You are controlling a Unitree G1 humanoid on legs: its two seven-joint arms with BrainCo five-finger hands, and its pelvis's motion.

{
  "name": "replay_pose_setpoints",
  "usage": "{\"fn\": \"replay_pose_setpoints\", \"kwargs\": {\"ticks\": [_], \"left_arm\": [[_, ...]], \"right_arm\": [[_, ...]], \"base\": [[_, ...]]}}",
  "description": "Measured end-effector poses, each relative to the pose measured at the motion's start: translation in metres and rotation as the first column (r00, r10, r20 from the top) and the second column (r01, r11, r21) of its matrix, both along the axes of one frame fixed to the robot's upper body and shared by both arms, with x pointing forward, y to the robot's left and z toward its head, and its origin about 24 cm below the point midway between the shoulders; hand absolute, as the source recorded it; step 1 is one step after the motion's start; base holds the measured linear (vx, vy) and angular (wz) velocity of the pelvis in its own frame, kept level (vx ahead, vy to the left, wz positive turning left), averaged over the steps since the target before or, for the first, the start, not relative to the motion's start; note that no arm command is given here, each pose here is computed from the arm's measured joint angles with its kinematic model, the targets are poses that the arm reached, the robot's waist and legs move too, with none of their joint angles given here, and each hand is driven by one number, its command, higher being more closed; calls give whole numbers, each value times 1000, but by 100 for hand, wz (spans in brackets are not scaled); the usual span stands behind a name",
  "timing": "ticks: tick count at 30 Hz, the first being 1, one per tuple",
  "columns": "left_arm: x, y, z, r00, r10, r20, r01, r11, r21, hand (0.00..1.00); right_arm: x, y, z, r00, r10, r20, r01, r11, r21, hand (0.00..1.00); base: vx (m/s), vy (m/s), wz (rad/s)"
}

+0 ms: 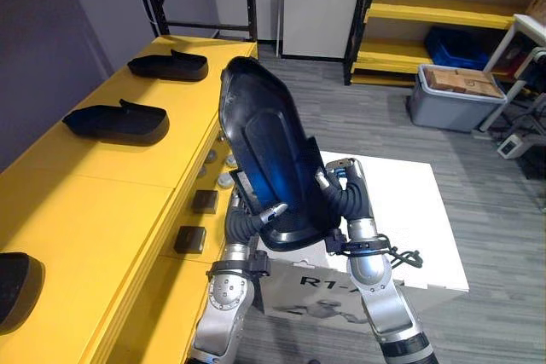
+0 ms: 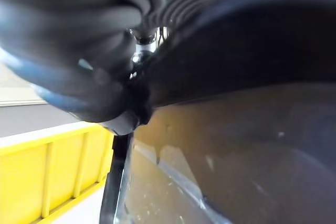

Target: Walk over and take plastic housings, then place them on the shelf

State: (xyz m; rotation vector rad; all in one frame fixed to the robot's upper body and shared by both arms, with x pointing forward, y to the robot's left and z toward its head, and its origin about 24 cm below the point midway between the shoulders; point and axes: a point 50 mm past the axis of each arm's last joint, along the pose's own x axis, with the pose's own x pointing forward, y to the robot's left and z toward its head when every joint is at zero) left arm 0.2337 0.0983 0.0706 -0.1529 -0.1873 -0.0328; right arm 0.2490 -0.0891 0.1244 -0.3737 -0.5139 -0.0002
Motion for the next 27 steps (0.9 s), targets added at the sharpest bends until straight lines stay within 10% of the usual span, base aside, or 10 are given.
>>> {"fn": "replay_pose_setpoints", "kwargs": {"ticks": [4,5,20,27], "left_arm": [[0,1,-2,1000,-5,-17,5,1000,-20,100],[0,2,-4,1000,-5,-26,5,1000,-15,100],[3,8,-11,998,15,-67,-15,1000,5,100],[4,12,-7,999,8,-34,-6,999,41,100]], "right_arm": [[1,2,-6,1000,12,-18,-13,1000,-12,100],[1,2,-9,999,18,-26,-18,1000,-22,0],[-6,-8,-24,988,110,-104,-110,994,6,0],[-19,-79,28,988,-96,121,69,976,209,0]], "base": [[0,0,-2],[0,0,0],[0,1,-3],[2,6,-1]]}}
